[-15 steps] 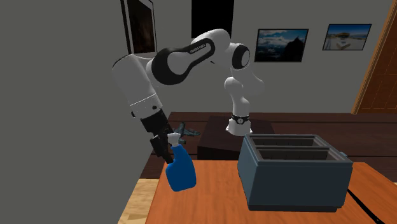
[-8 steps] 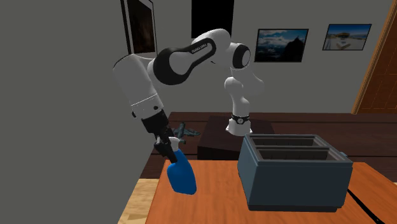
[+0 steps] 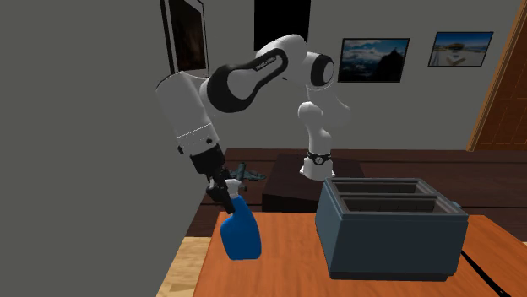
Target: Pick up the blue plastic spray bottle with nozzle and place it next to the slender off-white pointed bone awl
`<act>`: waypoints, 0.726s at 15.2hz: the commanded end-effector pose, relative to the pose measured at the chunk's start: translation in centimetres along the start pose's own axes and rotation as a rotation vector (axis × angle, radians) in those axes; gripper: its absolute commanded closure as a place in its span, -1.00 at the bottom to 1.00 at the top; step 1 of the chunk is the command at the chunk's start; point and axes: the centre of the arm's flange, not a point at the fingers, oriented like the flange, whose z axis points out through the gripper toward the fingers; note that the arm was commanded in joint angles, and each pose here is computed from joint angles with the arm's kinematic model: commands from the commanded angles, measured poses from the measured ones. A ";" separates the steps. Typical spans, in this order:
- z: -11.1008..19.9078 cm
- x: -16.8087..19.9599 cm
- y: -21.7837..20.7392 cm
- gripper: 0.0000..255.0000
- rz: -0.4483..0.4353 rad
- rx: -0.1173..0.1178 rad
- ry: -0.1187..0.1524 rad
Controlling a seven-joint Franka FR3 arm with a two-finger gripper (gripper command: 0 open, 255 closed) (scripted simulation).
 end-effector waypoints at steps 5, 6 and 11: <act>3.5 1.8 -0.3 1.00 0.041 -0.107 -0.082; 3.1 1.6 -0.4 1.00 0.041 -0.107 -0.082; 0.6 0.6 -0.7 1.00 0.041 -0.107 -0.082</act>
